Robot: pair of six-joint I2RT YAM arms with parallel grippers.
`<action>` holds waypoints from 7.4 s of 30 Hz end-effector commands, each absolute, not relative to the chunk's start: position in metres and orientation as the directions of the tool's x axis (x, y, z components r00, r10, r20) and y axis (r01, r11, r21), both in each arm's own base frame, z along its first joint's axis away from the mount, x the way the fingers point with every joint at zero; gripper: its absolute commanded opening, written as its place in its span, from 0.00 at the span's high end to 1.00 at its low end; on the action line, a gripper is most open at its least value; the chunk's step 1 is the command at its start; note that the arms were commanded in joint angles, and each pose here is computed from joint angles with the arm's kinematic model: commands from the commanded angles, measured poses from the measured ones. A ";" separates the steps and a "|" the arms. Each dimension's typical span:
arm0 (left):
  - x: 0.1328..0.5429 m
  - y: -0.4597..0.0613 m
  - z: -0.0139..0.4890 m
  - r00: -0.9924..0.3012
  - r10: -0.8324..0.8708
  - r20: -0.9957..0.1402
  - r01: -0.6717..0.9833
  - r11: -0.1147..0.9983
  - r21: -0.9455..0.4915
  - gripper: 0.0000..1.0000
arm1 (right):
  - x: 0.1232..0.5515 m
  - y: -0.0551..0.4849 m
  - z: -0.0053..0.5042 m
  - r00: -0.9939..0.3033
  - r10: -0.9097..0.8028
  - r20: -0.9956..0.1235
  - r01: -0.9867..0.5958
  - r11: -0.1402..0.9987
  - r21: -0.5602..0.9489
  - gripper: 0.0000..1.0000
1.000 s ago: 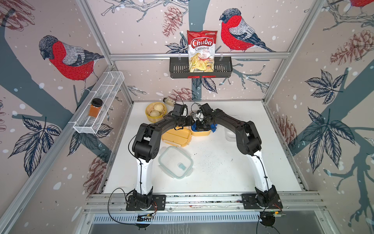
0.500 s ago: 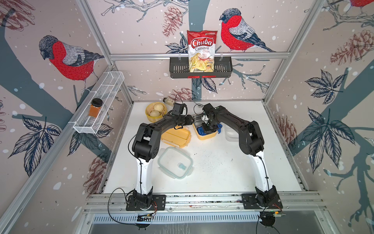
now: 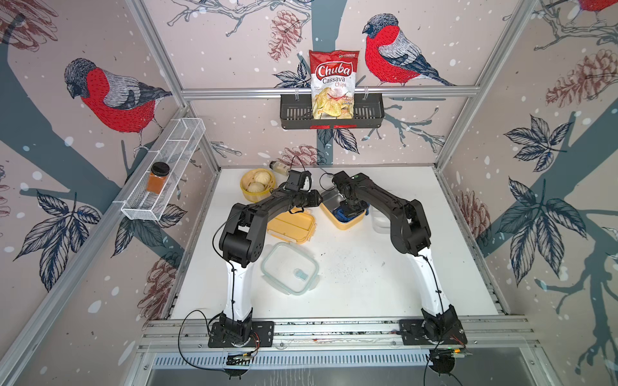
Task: Wipe the insides of the lunch boxes
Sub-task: Wipe the dirt inside the lunch box, then place the cleaning item at the center of the board.
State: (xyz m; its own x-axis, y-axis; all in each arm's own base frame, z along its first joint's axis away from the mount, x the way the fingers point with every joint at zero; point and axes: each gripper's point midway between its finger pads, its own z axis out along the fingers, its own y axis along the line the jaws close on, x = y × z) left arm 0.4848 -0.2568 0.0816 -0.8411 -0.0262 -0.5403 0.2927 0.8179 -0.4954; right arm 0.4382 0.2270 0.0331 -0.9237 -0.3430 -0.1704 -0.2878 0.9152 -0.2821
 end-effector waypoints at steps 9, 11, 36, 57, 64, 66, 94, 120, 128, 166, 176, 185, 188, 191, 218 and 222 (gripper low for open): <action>0.478 -0.263 0.081 -0.831 0.001 -0.556 0.328 0.808 -0.490 0.60 | 0.467 0.221 0.034 -0.909 -0.236 -0.345 -0.160 0.959 -0.235 1.00; 0.478 -0.264 0.085 -0.824 -0.004 -0.567 0.334 0.804 -0.492 0.60 | 0.469 0.227 0.032 -0.909 -0.209 -0.361 -0.164 0.975 -0.150 1.00; 0.485 -0.270 0.096 -0.806 -0.007 -0.592 0.358 0.790 -0.497 0.53 | 0.416 0.289 0.025 -0.898 -0.336 -0.284 -0.420 0.847 0.326 1.00; 0.483 -0.266 0.091 -0.816 0.006 -0.578 0.349 0.803 -0.484 0.59 | 0.446 0.256 0.125 -0.873 -0.175 -0.455 -0.364 0.855 0.370 1.00; 0.484 -0.260 0.093 -0.817 -0.016 -0.576 0.325 0.813 -0.483 0.60 | 0.446 0.284 0.176 -0.826 -0.165 -0.538 -0.423 0.813 0.400 1.00; 0.484 -0.253 0.096 -0.815 -0.045 -0.577 0.309 0.810 -0.499 0.62 | 0.449 0.292 0.186 -0.815 -0.146 -0.561 -0.429 0.804 0.413 1.00; 0.481 -0.259 0.075 -0.841 -0.043 -0.539 0.303 0.788 -0.536 0.68 | 0.452 0.373 0.032 -0.929 -0.215 -0.301 -0.340 0.818 0.464 1.00; 0.485 -0.251 0.070 -0.839 -0.056 -0.541 0.285 0.802 -0.524 0.85 | 0.442 0.271 0.015 -0.927 -0.348 -0.144 -0.342 0.938 -0.061 0.99; 0.484 -0.253 0.072 -0.837 -0.048 -0.545 0.296 0.798 -0.525 0.85 | 0.473 0.251 0.009 -0.925 -0.306 -0.224 -0.255 0.939 -0.230 0.99; 0.487 -0.253 0.065 -0.843 -0.044 -0.536 0.290 0.802 -0.522 0.85 | 0.393 0.344 -0.028 -0.907 -0.409 -0.106 -0.418 0.831 0.367 0.99; 0.488 -0.243 0.070 -0.838 -0.063 -0.542 0.271 0.814 -0.514 0.82 | 0.426 0.329 0.044 -0.917 -0.281 -0.282 -0.377 0.841 0.388 1.00; 0.492 -0.237 0.097 -0.810 -0.075 -0.581 0.279 0.823 -0.496 0.77 | 0.460 0.341 0.155 -0.825 -0.154 -0.543 -0.418 0.813 0.406 1.00; 0.492 -0.237 0.098 -0.808 -0.079 -0.583 0.282 0.818 -0.501 0.75 | 0.460 0.337 0.177 -0.805 -0.150 -0.573 -0.428 0.816 0.388 1.00; 0.491 -0.238 0.099 -0.808 -0.080 -0.584 0.284 0.816 -0.504 0.74 | 0.455 0.332 0.199 -0.789 -0.147 -0.597 -0.440 0.813 0.382 1.00; 0.470 -0.176 0.180 -0.671 -0.170 -0.721 0.230 0.877 -0.422 0.43 | 0.248 0.262 0.199 -0.798 -0.184 -0.573 -0.486 0.760 0.432 0.99; 0.458 -0.160 0.185 -0.650 -0.186 -0.736 0.196 0.896 -0.399 0.35 | 0.244 0.257 0.145 -0.854 -0.202 -0.480 -0.429 0.794 0.430 0.99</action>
State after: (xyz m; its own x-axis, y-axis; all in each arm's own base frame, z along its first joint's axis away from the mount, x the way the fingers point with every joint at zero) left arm 0.4580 -0.1708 0.1751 -0.6914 -0.1709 -0.7020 0.2139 0.8796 -0.4248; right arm 0.2390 0.2526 0.1623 -0.8322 -0.2301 -0.5045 -0.4636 0.7878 0.4054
